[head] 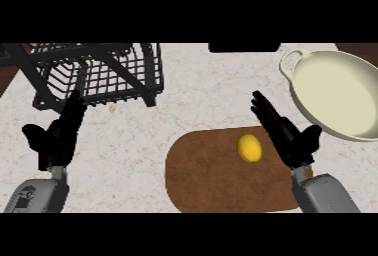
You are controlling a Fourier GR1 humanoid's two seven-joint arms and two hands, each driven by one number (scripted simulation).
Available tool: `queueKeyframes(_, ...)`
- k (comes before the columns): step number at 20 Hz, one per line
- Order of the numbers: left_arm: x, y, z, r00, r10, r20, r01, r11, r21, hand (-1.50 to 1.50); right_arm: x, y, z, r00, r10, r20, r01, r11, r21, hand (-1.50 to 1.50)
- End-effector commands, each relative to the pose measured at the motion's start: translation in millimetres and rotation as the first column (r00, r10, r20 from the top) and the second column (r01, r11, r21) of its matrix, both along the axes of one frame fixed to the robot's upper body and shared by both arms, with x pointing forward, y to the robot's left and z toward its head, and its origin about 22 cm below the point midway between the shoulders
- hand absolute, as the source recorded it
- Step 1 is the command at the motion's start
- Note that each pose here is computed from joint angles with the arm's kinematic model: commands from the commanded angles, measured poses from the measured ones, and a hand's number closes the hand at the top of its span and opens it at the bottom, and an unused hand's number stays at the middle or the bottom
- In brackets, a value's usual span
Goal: Pick the lemon from the cutting board and place it in the pot
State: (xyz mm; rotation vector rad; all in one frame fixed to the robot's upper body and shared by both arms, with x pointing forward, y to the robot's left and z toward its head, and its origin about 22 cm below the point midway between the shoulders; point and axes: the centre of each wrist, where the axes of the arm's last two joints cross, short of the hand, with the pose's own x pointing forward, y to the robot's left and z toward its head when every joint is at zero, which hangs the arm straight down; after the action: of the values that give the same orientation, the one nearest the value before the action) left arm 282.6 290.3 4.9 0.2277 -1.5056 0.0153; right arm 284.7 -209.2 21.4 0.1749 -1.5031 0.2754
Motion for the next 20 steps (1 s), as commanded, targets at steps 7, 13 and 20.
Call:
queueKeyframes(7, -19.2, -28.9, -31.3, 0.949, -0.232, -0.212, 0.234, 0.972, -0.016, 0.0, -3.4, -64.3, 1.3, 0.962, -0.196, 0.19, 0.273, 0.727, -0.63, 1.5)
queueKeyframes(13, -21.6, -39.1, -34.7, 0.923, -0.294, -0.25, 0.289, 0.956, -0.058, 0.0, -25.7, 34.9, 20.1, 0.61, -0.514, 0.603, 0.66, 0.751, -0.028, -1.5)
queueKeyframes(20, -12.2, -25.7, -17.6, 0.923, -0.312, -0.227, 0.309, 0.95, -0.05, 0.0, -75.8, 47.9, 49.8, 0.731, -0.469, 0.497, 0.627, 0.749, -0.215, -1.5)
